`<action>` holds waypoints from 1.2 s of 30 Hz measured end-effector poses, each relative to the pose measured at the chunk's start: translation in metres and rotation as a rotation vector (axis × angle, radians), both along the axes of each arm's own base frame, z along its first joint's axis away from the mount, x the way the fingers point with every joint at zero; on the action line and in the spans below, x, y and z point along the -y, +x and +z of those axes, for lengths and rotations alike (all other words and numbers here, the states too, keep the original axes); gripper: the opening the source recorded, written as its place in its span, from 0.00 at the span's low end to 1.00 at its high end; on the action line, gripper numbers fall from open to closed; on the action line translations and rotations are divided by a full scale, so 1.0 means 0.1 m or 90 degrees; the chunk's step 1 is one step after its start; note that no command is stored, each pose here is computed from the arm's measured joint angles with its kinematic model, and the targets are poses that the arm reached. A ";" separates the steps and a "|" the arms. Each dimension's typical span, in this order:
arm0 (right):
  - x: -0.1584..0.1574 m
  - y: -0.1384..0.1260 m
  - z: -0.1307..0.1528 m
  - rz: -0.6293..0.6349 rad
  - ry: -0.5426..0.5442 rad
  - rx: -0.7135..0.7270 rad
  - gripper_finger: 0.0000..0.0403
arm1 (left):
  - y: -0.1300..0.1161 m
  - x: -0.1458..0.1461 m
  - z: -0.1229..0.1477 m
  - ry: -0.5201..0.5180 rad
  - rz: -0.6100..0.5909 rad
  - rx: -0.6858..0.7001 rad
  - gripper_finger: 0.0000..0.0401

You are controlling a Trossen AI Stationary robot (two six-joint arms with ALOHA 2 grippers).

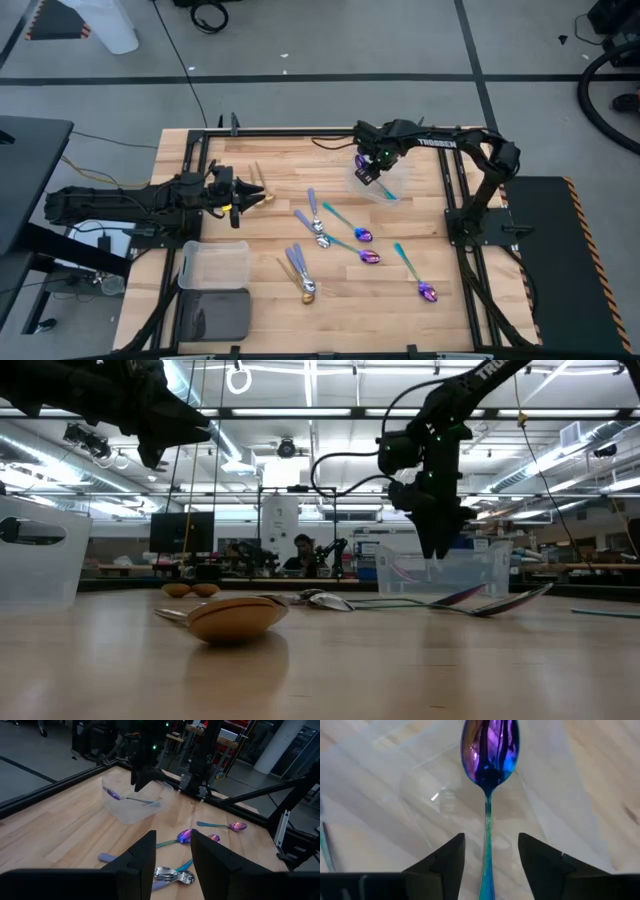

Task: Sort silverware by color (type)
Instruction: Put the blue spoon into the top transparent bin

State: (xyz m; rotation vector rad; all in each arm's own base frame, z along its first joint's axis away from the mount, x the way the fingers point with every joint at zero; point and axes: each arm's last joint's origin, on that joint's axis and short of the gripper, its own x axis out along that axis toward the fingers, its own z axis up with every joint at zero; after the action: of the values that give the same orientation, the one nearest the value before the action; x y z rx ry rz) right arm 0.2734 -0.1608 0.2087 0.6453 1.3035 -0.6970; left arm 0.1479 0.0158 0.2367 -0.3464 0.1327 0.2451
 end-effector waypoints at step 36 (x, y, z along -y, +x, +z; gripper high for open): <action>-1.81 0.35 0.46 1.024 -0.094 -0.176 0.41 | 0.00 0.02 -0.01 0.000 -0.008 -0.008 0.32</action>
State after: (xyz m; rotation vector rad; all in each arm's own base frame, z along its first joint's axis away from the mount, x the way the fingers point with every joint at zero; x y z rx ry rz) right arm 0.3088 0.0206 0.2543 -0.6948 1.5268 0.4775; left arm 0.1479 0.0140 0.2354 -0.3443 0.1473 0.2356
